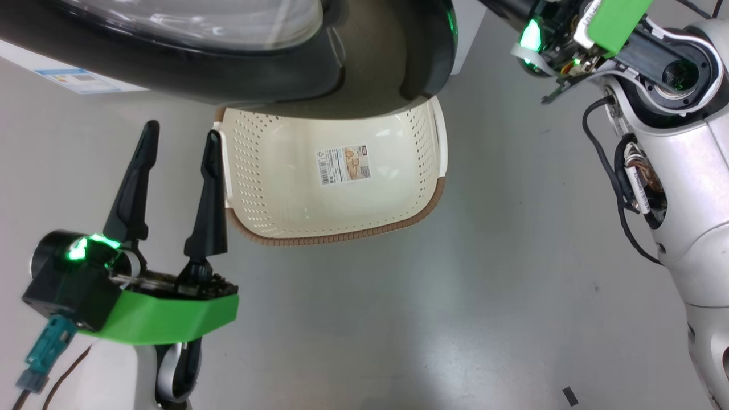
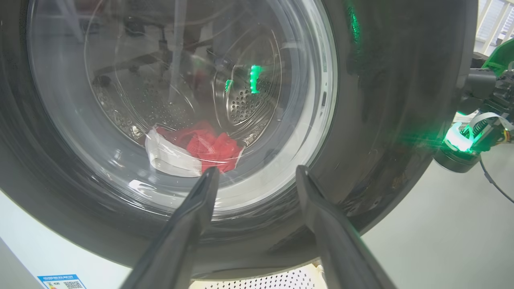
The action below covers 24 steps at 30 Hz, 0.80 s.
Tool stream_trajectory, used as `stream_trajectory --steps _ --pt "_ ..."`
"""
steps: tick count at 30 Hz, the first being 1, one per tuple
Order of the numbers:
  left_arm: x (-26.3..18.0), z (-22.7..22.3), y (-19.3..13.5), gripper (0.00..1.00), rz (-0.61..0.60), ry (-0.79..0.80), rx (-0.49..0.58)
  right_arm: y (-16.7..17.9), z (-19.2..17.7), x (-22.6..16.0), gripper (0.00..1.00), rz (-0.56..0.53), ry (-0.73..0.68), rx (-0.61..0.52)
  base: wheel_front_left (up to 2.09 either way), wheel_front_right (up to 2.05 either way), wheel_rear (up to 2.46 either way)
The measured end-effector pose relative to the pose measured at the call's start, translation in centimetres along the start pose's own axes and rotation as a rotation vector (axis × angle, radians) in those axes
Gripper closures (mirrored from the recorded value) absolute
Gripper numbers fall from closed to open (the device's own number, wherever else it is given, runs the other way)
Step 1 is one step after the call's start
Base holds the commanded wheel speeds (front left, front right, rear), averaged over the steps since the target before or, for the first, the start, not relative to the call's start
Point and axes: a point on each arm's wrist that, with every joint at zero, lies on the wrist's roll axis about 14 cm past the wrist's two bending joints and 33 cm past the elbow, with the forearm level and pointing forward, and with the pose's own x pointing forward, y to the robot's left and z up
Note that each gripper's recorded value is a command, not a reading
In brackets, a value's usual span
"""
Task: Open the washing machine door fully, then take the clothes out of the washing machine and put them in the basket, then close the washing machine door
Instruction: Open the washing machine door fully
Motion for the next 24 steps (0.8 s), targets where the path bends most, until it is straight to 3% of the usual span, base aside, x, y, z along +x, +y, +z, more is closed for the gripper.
stream_trajectory --steps 12,24 --pt "-0.8 2.7 0.7 0.00 0.026 -0.050 -0.011 1.2 -3.4 0.4 1.00 -0.016 0.101 -0.045 0.00 0.00 0.00" --pt "-3.9 5.5 2.3 0.00 0.095 -0.079 0.003 2.3 -9.2 0.6 1.00 -0.032 0.230 -0.064 0.00 0.00 0.00"
